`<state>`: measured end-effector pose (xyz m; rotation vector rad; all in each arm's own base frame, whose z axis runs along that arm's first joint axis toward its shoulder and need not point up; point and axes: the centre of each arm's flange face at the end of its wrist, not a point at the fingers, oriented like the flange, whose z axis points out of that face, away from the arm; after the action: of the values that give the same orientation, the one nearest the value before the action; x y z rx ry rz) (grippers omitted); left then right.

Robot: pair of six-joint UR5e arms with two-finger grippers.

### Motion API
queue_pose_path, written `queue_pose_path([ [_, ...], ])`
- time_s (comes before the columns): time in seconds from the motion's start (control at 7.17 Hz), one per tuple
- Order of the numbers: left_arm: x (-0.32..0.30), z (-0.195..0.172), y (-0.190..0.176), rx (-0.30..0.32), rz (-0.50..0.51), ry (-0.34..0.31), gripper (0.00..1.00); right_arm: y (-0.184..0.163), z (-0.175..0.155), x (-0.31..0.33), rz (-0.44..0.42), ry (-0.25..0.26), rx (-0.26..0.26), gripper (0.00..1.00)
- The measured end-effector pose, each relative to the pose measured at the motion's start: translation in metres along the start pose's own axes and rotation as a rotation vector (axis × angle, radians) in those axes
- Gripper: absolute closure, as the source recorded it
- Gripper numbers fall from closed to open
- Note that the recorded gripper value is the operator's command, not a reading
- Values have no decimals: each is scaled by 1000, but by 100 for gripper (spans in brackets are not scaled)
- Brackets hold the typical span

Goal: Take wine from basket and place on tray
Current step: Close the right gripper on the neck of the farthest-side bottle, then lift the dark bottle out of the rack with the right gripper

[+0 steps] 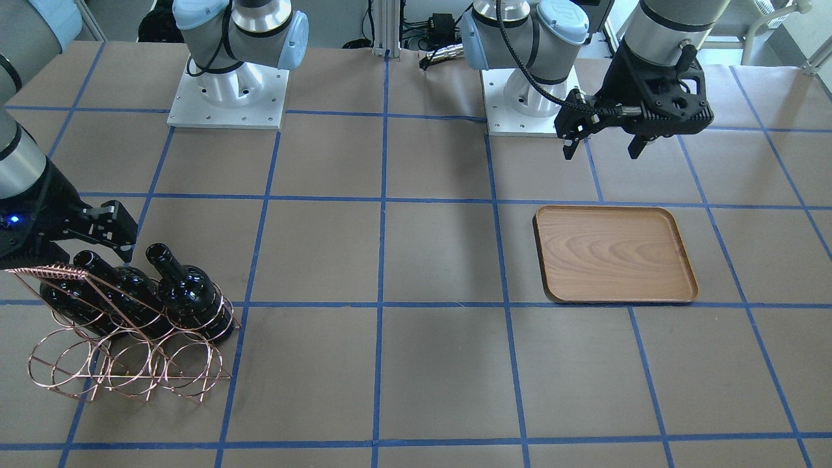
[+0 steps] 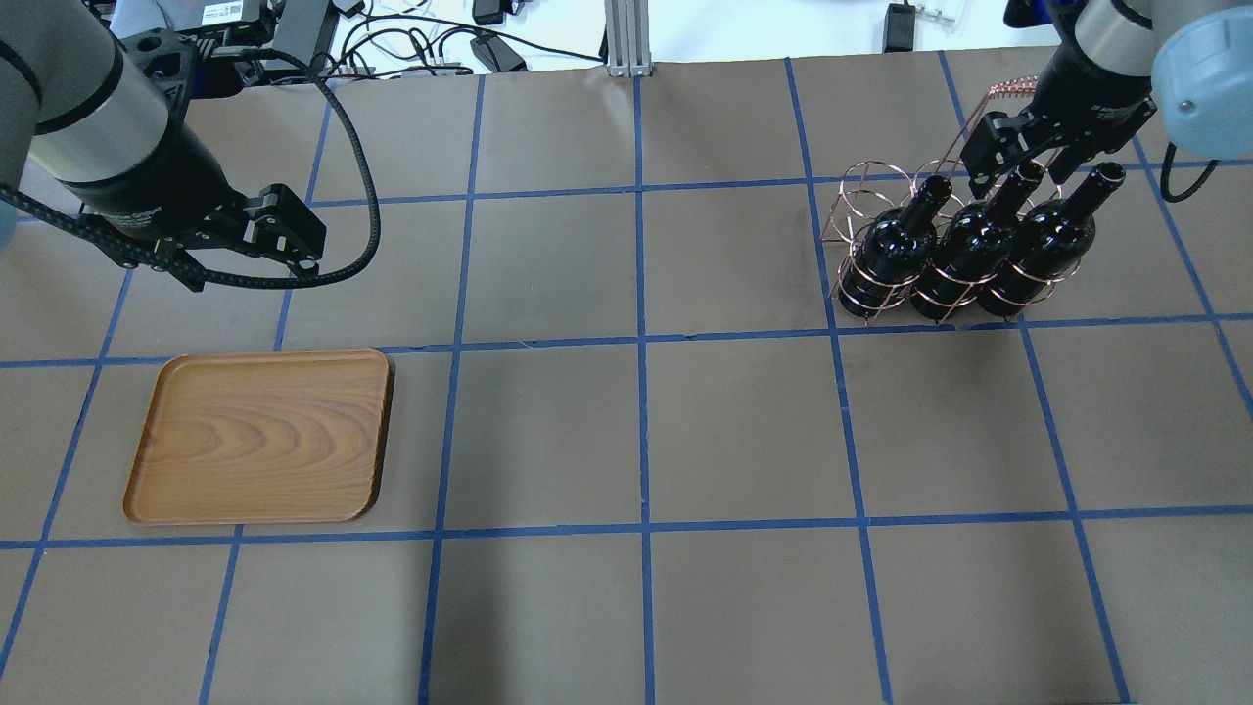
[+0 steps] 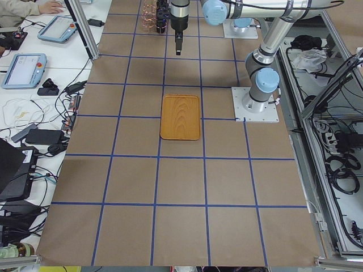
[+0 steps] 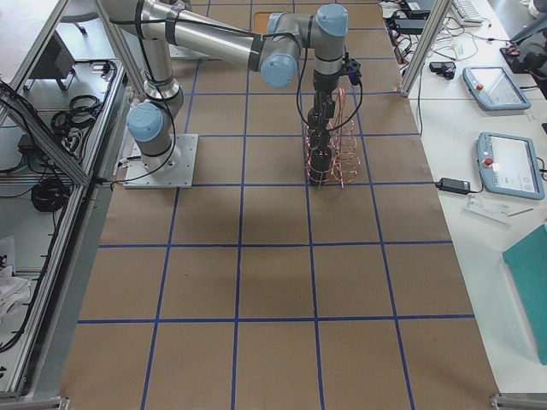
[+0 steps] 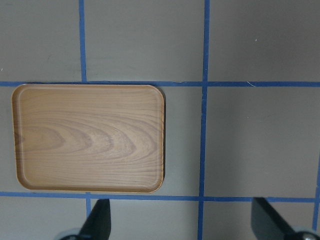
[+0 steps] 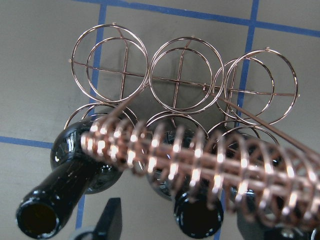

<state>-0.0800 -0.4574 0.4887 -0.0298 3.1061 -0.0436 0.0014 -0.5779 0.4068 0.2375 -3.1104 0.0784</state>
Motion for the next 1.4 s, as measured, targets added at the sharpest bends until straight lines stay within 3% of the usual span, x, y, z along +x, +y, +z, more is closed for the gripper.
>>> queue_pose_path([
  [0.28, 0, 0, 0, 0, 0, 1, 0, -1, 5, 1, -1, 5, -14, 46],
  [0.56, 0, 0, 1, 0, 0, 1, 0, -4, 12, 3, -1, 5, -19, 54],
  [0.84, 0, 1, 1, -2, -2, 2, 0, -6, 16, 4, 0, 11, -25, 93],
  [1.12, 0, 1, 2, -3, -2, 1, 0, -3, 13, 8, -1, 51, -45, 100],
  [1.4, -1, 0, 2, -2, 5, 0, 0, -2, 3, 5, -5, 65, -36, 100],
])
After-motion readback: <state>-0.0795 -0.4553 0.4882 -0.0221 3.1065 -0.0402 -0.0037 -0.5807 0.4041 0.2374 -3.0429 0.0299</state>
